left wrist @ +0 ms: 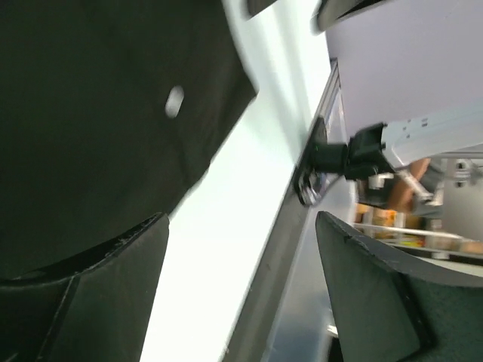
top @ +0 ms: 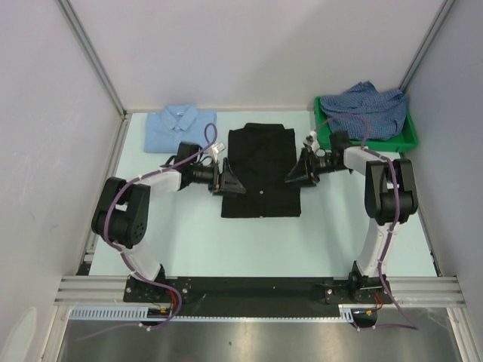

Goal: Fold and stack the long sleeve shirts
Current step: Fold the shirt

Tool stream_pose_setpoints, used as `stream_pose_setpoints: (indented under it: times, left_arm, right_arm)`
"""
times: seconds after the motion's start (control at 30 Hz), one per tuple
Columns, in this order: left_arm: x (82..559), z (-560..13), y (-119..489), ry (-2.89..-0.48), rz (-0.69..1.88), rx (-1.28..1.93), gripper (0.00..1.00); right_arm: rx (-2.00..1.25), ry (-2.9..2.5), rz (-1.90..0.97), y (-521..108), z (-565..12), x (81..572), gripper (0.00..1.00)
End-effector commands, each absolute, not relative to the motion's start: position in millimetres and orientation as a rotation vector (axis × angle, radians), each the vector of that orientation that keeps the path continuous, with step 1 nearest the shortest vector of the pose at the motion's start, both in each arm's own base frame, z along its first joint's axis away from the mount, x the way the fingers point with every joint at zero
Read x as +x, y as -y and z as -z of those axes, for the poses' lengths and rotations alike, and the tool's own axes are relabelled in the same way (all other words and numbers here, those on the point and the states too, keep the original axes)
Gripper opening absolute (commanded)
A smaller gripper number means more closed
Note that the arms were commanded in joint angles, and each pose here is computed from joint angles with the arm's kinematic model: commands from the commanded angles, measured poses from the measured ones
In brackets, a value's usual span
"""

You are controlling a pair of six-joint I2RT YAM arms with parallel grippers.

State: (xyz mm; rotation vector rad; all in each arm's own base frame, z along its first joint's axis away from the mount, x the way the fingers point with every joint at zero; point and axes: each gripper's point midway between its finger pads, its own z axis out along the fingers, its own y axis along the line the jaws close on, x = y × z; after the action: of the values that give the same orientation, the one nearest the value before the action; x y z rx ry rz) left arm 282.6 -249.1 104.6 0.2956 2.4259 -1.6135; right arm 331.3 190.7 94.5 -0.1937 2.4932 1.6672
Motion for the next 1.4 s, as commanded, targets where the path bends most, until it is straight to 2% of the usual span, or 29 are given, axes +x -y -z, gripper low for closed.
stream_pose_setpoints:
  times: [0.0, 0.03, 0.1, 0.13, 0.17, 0.23, 0.37, 0.53, 0.63, 0.73, 0.77, 0.83, 0.9, 0.93, 0.97, 1.03, 1.07, 1.13, 1.37]
  left_arm:
    - [328, -133, 275, -2.291, 1.561, 0.367, 0.83]
    - [341, -112, 278, -2.334, 1.554, 0.32, 0.82]
    - [372, -110, 283, -2.306, 1.507, 0.33, 0.81]
    - [381, -79, 283, -2.368, 1.492, 0.31, 0.8]
    - [397, -79, 280, -2.391, 1.464, 0.307, 0.78]
    - [412, -45, 272, -2.451, 1.426, 0.27, 0.77]
    - [440, -35, 247, -2.439, 1.436, 0.115, 0.76]
    - [418, -32, 220, -2.447, 1.454, 0.155, 0.76]
    - [404, -51, 194, -2.417, 1.395, 0.231, 0.76]
    - [389, -81, 172, -2.4, 1.216, 0.41, 0.77]
    - [385, -84, 169, -2.344, 1.115, 0.574, 0.78]
    - [378, -106, 163, -2.277, 0.903, 0.736, 0.79]
    - [353, -100, 181, -2.184, 0.745, 1.034, 0.79]
    - [356, -111, 179, -2.103, 0.56, 1.122, 0.79]
    - [327, -90, 197, -2.016, 0.486, 1.326, 0.79]
    - [328, -106, 207, -1.804, 0.264, 1.401, 0.8]
    - [304, -88, 220, -1.723, 0.237, 1.53, 0.8]
    - [287, -77, 240, -1.62, 0.167, 1.628, 0.79]
    - [266, -42, 276, -1.478, -0.037, 1.756, 0.75]
  right_arm:
    - [-0.338, -2.359, -1.644, -227, -111, 377, 0.68]
    - [-0.306, -2.371, -1.657, -231, -107, 383, 0.67]
    - [-0.3, -2.372, -1.625, -235, -85, 406, 0.65]
    - [-0.302, -2.368, -1.615, -235, -79, 413, 0.64]
    - [-0.31, -2.362, -1.606, -235, -70, 421, 0.64]
    - [-0.305, -2.374, -1.567, -230, -47, 440, 0.63]
    - [-0.259, -2.434, -1.514, -215, -16, 455, 0.63]
    - [-0.237, -2.507, -1.518, -201, -13, 431, 0.62]
    - [-0.296, -2.458, -1.523, -199, -51, 414, 0.61]
    - [-0.312, -2.414, -1.533, -200, -88, 382, 0.61]
    - [-0.316, -2.421, -1.538, -203, -89, 371, 0.59]
    - [-0.39, -2.353, -1.475, -209, -115, 371, 0.55]
    - [-0.463, -2.327, -1.453, -226, -123, 365, 0.5]
    - [-0.495, -2.319, -1.451, -233, -122, 363, 0.48]
    - [-0.537, -2.32, -1.452, -241, -118, 359, 0.46]
    - [-0.637, -2.322, -1.444, -260, -107, 353, 0.43]
    - [-0.65, -2.323, -1.448, -264, -103, 354, 0.42]
    - [-0.66, -2.319, -1.458, -275, -92, 362, 0.41]
    - [-0.653, -2.346, -1.448, -289, -52, 389, 0.39]
